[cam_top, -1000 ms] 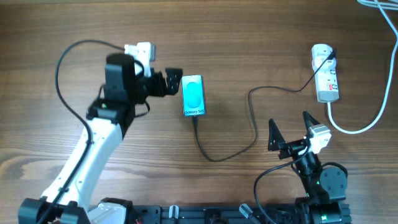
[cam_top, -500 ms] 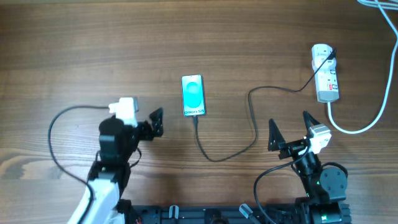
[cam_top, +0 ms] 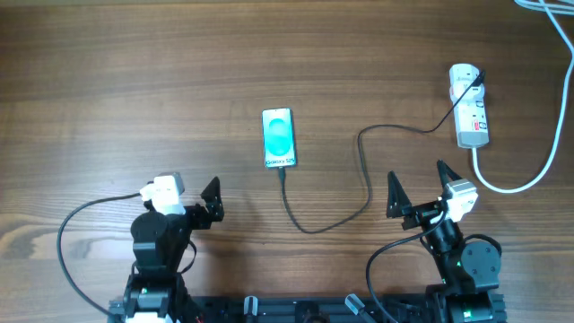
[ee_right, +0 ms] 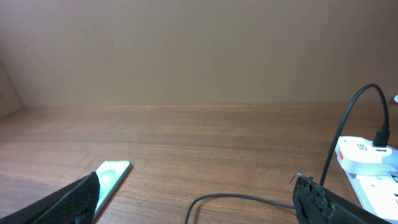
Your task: Plug charger to phone and switch on socket
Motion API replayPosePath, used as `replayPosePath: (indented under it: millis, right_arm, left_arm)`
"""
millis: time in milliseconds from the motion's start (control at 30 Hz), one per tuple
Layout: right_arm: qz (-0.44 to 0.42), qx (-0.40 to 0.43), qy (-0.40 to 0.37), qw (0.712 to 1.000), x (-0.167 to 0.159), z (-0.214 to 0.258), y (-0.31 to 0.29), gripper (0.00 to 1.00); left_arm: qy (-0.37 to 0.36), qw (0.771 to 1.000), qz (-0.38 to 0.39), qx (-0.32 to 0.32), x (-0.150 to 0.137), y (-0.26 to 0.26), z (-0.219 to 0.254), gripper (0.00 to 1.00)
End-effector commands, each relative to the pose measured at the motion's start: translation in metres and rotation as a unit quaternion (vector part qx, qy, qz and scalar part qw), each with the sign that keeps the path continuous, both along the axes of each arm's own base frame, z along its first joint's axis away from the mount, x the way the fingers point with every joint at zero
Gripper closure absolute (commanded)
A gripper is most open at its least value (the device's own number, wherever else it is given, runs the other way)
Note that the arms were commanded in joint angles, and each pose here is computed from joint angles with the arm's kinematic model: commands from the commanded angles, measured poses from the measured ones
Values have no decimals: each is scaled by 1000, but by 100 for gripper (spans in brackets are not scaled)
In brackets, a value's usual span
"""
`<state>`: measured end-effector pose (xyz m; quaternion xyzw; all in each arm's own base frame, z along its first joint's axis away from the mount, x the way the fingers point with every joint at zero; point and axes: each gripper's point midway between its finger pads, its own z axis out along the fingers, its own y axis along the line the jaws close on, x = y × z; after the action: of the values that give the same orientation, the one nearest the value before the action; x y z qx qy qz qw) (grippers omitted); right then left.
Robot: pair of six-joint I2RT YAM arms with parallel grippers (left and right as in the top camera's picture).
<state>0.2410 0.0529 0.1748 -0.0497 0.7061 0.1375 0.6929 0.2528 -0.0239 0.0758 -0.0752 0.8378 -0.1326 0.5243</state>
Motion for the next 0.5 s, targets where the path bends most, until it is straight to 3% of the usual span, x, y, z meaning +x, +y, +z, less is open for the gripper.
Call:
replayPosePath:
  millis: [0, 300, 467]
  right_arm:
    - [6, -8, -10, 1000, -1, 3, 2, 0]
    - [6, -8, -10, 1000, -1, 3, 2, 0]
    - [6, -8, -10, 1000, -1, 3, 2, 0]
  left_arm:
    - [-32, 998, 43, 23, -4, 17, 13, 0]
    - [-179, 979, 31, 94, -6, 19, 78, 0]
    - [-187, 968, 20, 168, -7, 22, 80, 0]
